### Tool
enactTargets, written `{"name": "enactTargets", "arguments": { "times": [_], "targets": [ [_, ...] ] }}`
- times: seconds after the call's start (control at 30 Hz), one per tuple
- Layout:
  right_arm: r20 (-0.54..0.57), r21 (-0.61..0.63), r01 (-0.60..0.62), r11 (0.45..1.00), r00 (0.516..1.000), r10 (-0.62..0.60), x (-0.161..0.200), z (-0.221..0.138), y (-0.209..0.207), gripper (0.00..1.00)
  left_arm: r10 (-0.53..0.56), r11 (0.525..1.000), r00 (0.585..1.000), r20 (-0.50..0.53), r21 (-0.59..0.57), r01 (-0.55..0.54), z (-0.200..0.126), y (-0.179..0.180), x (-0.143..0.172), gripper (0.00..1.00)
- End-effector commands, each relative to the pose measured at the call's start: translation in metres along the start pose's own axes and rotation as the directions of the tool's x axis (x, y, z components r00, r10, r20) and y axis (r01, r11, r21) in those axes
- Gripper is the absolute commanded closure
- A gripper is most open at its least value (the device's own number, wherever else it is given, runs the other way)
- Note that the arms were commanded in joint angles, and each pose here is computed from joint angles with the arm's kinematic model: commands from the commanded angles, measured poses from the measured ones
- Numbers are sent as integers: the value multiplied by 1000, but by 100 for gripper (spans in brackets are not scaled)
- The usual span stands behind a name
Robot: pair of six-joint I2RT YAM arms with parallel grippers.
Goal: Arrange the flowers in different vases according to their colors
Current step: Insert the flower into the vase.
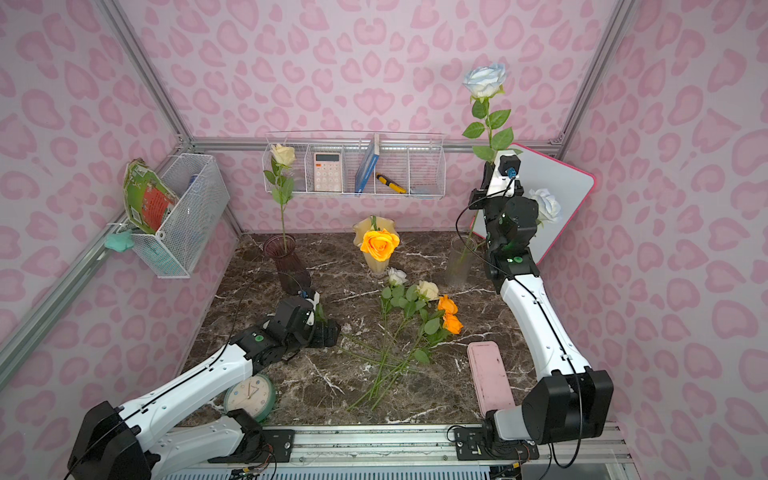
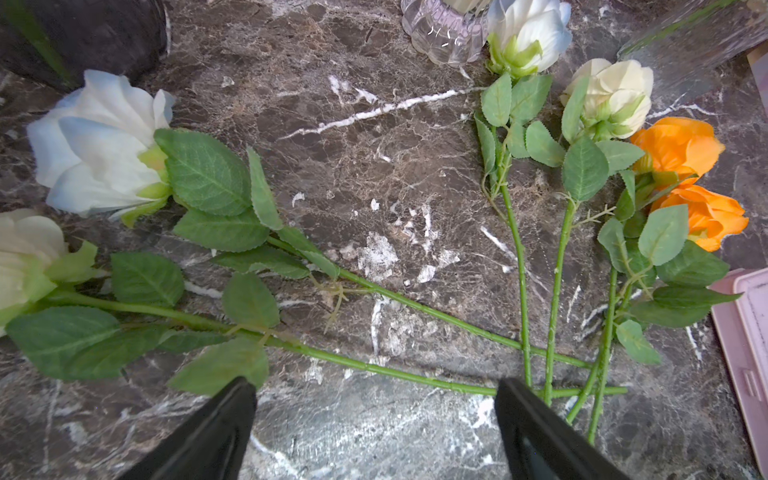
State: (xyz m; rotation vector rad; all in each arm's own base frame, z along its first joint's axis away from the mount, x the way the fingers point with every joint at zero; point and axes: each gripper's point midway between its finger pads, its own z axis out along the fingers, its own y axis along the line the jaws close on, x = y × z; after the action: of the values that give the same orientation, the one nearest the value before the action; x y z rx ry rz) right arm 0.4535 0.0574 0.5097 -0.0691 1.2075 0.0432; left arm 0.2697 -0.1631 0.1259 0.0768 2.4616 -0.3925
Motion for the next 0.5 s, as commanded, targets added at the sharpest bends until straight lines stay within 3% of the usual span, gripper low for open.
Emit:
{"name": "enactTargets", "arguments": {
  "times": [0.0, 0.47],
  "targets": [
    [76, 2, -4, 1000, 997, 4, -15, 2, -5, 100, 2, 1000, 1000, 12, 9, -2, 2, -3, -4, 5],
    [77, 0, 3, 1000, 997, -3, -8, 18, -10, 100, 6, 1000, 1000, 0, 7, -6, 12, -5, -5, 5]
  ]
}}
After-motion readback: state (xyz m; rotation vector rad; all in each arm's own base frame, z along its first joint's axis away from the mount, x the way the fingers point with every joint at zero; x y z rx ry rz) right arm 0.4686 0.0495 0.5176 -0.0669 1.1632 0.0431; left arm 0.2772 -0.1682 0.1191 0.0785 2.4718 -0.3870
